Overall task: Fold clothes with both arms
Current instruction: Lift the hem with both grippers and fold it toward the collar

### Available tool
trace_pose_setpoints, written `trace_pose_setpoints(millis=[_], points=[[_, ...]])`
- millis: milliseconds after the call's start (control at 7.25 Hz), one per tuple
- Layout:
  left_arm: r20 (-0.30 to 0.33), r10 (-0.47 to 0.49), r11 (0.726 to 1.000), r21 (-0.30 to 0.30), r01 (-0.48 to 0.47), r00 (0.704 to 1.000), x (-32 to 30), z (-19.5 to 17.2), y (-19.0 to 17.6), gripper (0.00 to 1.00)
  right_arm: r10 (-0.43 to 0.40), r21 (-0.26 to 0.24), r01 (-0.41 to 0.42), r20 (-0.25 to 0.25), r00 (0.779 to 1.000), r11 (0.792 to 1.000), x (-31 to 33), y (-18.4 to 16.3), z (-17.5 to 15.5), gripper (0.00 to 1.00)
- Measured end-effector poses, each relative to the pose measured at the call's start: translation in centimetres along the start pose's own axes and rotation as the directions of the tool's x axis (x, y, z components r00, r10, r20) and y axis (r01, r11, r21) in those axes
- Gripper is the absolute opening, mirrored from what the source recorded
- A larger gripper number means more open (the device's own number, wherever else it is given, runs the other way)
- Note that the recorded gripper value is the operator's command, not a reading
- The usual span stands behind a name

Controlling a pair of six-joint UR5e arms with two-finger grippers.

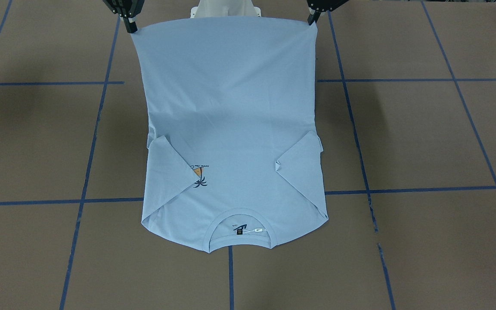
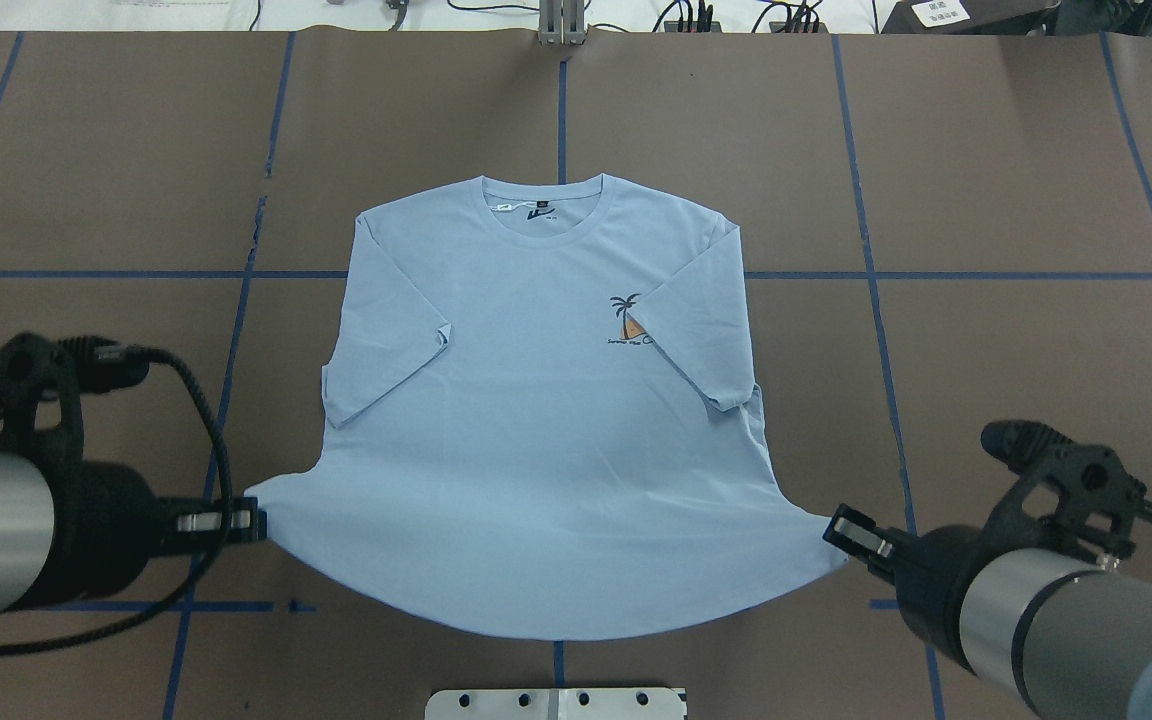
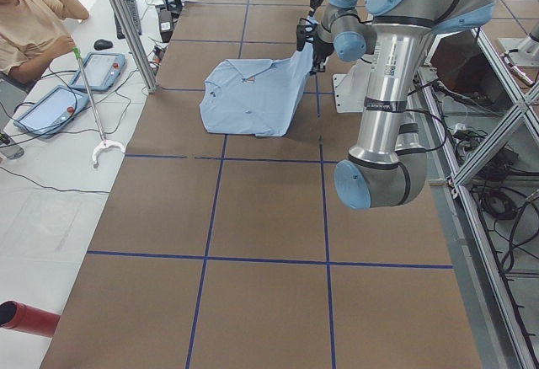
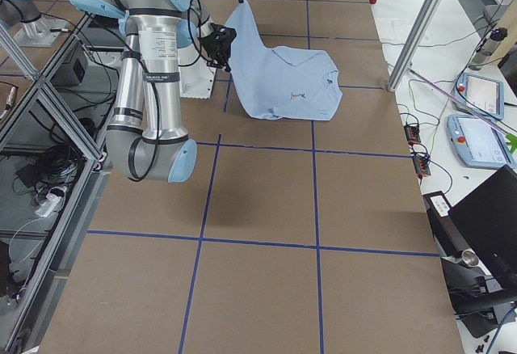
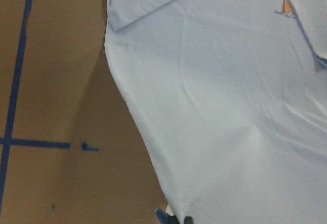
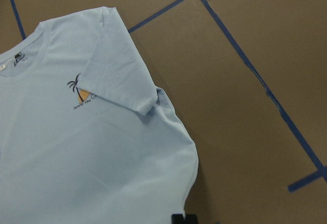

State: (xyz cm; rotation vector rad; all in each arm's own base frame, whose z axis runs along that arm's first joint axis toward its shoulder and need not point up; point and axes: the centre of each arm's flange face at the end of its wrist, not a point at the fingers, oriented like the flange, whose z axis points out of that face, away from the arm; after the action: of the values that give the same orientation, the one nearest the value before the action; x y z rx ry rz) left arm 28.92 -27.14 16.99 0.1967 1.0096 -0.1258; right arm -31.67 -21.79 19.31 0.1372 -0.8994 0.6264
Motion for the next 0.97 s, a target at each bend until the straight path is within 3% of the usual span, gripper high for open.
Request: trace_pose_setpoints(millis=[138, 414, 690, 966], points=[[0.055, 0.038, 0.997, 0.067, -0.041, 0.998, -0.2, 0.9, -4.5, 0.00, -0.004, 0.035, 0.004, 0.003, 1.000, 0.999, -2.7, -2.8, 1.0, 0.00], [0.151, 0.061, 0.988, 0.133, -0.082, 0.987, -1.1, 3.1, -11.3, 0.00, 0.002, 0.094, 0.000, -0.025, 1.000, 0.996, -8.0, -8.4, 4.1, 0.00], [0.175, 0.055, 0.984, 0.159, -0.083, 0.983, -0.3, 7.7, -16.1, 0.00, -0.008, 0.156, 0.020, -0.076, 0.997, 0.988, -11.8, -13.6, 8.2, 0.00], [0.188, 0.039, 0.980, 0.184, -0.075, 0.981, -1.4, 13.5, -20.5, 0.00, -0.002, 0.188, 0.016, -0.075, 0.997, 0.982, -14.4, -17.7, 14.8, 0.00]])
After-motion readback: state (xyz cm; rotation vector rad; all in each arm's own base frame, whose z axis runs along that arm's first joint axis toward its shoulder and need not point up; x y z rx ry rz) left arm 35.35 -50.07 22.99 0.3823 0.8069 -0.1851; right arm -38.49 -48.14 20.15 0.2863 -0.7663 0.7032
